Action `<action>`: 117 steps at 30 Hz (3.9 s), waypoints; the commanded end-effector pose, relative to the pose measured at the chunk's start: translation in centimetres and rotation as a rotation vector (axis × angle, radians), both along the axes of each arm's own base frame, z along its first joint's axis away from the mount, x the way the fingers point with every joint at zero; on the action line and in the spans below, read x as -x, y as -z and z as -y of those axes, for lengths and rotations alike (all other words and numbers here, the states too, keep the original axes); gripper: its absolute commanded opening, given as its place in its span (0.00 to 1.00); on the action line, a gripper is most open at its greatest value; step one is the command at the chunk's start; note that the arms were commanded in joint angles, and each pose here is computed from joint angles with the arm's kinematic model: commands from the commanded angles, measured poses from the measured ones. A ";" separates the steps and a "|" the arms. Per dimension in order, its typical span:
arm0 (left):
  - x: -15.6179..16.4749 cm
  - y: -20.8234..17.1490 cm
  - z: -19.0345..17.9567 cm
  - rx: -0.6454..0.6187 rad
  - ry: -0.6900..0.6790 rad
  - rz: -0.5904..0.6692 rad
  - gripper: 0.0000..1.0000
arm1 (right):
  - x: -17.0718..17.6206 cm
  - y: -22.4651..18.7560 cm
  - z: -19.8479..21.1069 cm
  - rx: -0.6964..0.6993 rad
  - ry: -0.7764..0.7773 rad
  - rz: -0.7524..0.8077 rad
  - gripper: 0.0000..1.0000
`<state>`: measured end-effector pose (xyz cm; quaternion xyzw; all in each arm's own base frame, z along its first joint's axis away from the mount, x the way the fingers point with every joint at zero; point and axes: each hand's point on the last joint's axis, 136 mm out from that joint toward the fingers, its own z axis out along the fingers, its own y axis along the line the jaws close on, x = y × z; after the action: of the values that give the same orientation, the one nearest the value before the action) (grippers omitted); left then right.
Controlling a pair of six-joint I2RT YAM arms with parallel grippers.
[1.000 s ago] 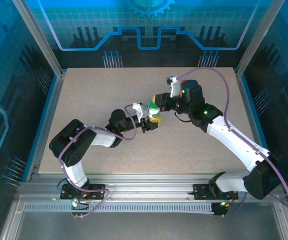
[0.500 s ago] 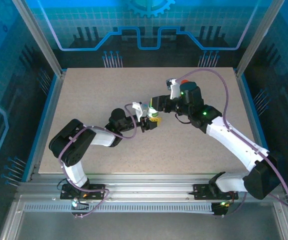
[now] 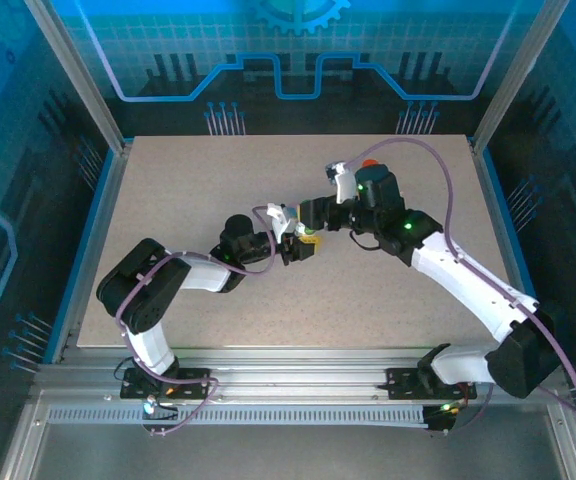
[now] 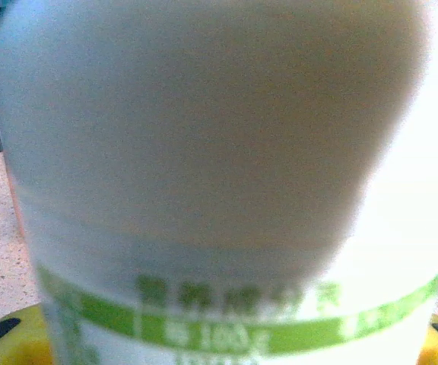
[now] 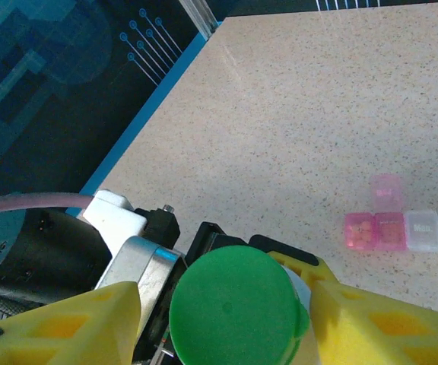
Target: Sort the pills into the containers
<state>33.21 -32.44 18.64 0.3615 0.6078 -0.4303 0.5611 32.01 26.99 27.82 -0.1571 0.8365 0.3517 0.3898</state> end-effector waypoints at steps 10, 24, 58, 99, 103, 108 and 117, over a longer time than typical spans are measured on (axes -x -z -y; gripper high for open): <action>0.5 -3.5 0.1 0.069 0.038 0.078 0.00 | -1.2 1.5 -0.1 0.070 0.013 -0.006 0.42; 1.4 -4.2 -0.2 0.122 0.094 0.080 0.00 | -2.9 4.4 3.4 0.156 0.119 0.013 0.00; 0.2 -2.0 -0.1 0.030 0.028 -0.006 0.00 | -0.5 -1.9 3.1 0.317 0.096 0.380 0.00; -0.3 -0.5 0.0 -0.039 0.018 -0.048 0.00 | 1.4 -3.2 -3.2 0.012 -0.071 0.165 0.32; -0.3 -0.5 0.1 -0.041 0.024 -0.046 0.00 | 1.7 -4.5 -3.2 -0.019 -0.077 0.179 0.33; -0.3 -0.6 0.2 -0.040 0.026 -0.042 0.00 | 1.8 -5.8 -2.9 -0.020 -0.079 0.185 0.36; -0.1 -0.7 0.1 -0.040 0.030 -0.046 0.00 | 1.7 -5.8 -2.5 -0.015 -0.074 0.168 0.42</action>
<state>33.48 -32.34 19.25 0.3655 0.6211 -0.4313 0.5429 31.26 28.27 30.18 -0.1952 0.8226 0.3117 0.4338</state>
